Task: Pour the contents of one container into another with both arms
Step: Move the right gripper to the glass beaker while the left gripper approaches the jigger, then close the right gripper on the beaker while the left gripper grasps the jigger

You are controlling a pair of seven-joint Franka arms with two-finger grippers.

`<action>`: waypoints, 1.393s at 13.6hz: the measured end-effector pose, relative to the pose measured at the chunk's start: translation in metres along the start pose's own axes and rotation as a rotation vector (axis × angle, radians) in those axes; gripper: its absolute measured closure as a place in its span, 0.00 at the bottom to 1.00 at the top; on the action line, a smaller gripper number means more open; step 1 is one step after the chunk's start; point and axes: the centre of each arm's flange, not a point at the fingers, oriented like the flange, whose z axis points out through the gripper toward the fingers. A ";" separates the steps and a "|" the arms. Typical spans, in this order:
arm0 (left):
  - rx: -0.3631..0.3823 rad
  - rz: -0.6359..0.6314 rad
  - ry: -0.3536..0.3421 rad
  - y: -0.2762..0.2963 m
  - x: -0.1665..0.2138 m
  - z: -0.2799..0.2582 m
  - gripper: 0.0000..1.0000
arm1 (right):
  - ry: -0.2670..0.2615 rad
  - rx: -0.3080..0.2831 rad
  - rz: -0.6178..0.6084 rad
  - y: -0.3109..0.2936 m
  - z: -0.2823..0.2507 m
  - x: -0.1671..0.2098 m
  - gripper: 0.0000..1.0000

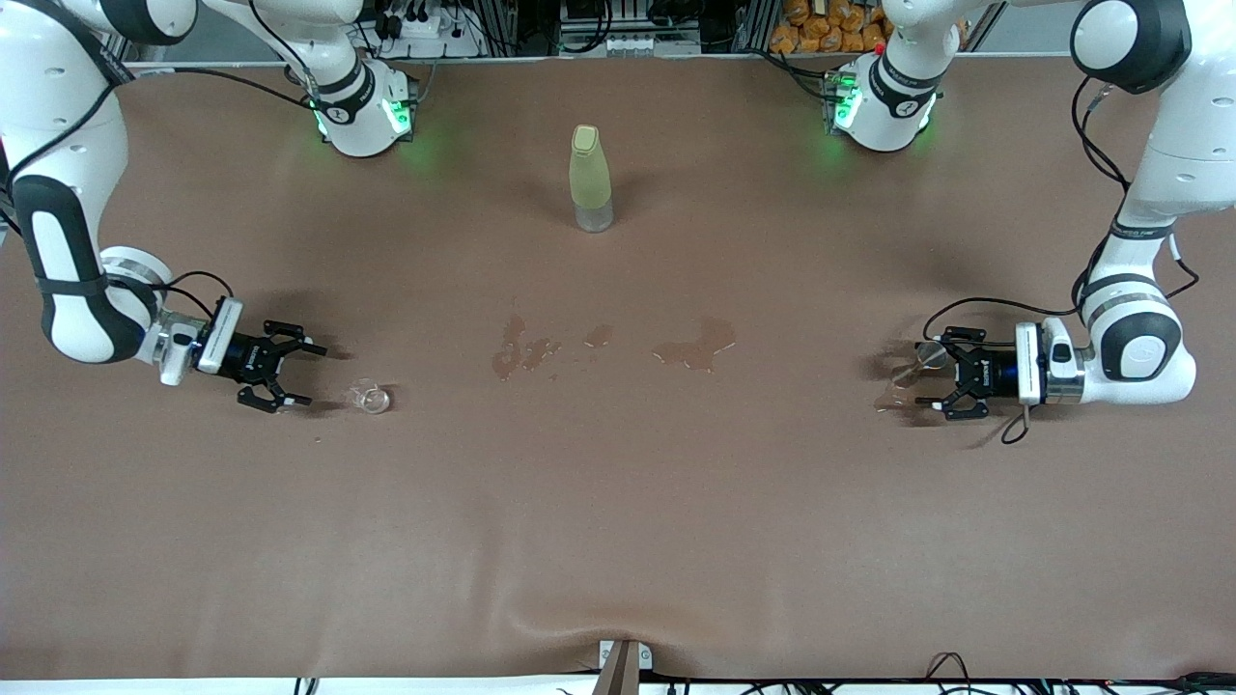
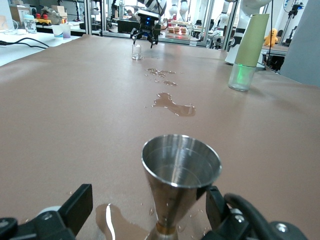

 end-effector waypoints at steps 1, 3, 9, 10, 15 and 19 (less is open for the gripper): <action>-0.002 0.002 0.002 0.000 -0.002 0.002 0.00 | 0.009 -0.010 0.012 -0.001 0.005 -0.004 0.00; -0.002 0.005 0.003 0.001 -0.004 0.003 0.00 | 0.021 -0.021 0.031 -0.004 0.013 -0.010 0.00; 0.002 0.001 0.010 0.005 -0.014 0.002 0.05 | 0.070 -0.049 0.051 -0.006 0.041 -0.013 0.00; 0.002 0.001 0.011 0.005 -0.016 0.002 0.06 | 0.078 -0.053 0.057 -0.006 0.048 -0.014 0.00; 0.002 0.001 0.012 0.005 -0.017 0.002 0.27 | 0.095 -0.059 0.063 -0.007 0.065 -0.017 0.00; 0.005 0.010 0.008 0.003 -0.015 0.000 0.52 | 0.112 -0.077 0.064 -0.006 0.074 -0.016 0.00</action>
